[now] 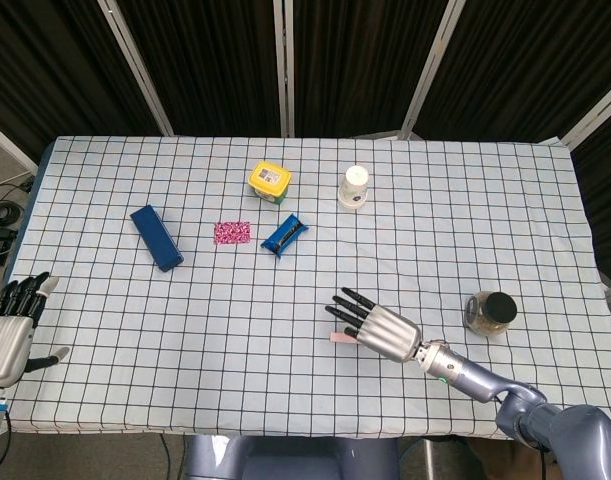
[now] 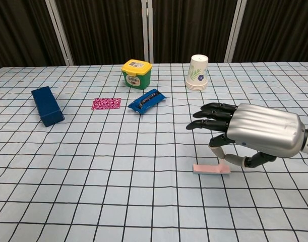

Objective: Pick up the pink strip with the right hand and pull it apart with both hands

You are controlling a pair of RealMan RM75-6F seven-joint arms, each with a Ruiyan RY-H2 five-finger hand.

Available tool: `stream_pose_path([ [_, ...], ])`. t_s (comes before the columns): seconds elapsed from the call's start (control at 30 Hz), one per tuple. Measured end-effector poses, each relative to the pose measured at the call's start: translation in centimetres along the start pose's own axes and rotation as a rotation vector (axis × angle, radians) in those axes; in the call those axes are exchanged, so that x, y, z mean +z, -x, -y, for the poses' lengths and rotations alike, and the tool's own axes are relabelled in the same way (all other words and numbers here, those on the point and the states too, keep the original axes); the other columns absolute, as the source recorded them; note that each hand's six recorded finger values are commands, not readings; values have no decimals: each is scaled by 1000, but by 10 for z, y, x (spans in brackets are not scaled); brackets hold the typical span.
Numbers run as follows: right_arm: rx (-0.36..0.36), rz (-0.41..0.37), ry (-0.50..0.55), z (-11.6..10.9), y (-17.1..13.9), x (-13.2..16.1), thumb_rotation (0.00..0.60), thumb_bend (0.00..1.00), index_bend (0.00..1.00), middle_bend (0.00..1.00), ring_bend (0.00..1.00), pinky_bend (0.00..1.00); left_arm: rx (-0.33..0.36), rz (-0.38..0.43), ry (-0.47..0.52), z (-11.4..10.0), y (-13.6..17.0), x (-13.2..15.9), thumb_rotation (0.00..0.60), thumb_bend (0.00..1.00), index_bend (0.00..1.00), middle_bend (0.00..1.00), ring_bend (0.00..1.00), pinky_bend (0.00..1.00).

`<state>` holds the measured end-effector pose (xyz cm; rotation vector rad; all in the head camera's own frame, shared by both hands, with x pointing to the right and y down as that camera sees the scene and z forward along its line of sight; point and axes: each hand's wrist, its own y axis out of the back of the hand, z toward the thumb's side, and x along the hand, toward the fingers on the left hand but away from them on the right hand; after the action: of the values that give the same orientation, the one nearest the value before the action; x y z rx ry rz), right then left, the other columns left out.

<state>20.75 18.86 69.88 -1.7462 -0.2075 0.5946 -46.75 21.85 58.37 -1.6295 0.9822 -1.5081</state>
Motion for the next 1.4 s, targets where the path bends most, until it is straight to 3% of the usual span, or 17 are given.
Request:
stream_pose_path([
  [0.5,-158,-5,-32,-64,20,-8,600,442,718,106,0,0,-36,59,57,5,-18,17,600,0,1,0,0,0],
  [0.67,-198,-2,-69,-94,36,-12,600,442,722,107,0,0,-59,123,60,5,-33,40,600,0,81,0,0,0],
  [0.87,-228,25,-86,-129,59,-14,600,444,731,126,0,0,-90,270,105,2,-61,88,600,0,218,0,0,0],
  [1.0,-221,90,-45,-147,78,-18,600,444,734,122,0,0,-113,399,137,5,-87,141,600,0,318,0,0,0],
  [1.17,-199,164,-1,-161,96,-22,600,444,736,117,0,0,-154,462,197,10,-104,184,600,30,350,0,0,0],
  [1.4,-165,236,56,-162,106,-25,600,445,738,116,0,0,-194,507,287,15,-122,236,600,122,413,0,0,0],
])
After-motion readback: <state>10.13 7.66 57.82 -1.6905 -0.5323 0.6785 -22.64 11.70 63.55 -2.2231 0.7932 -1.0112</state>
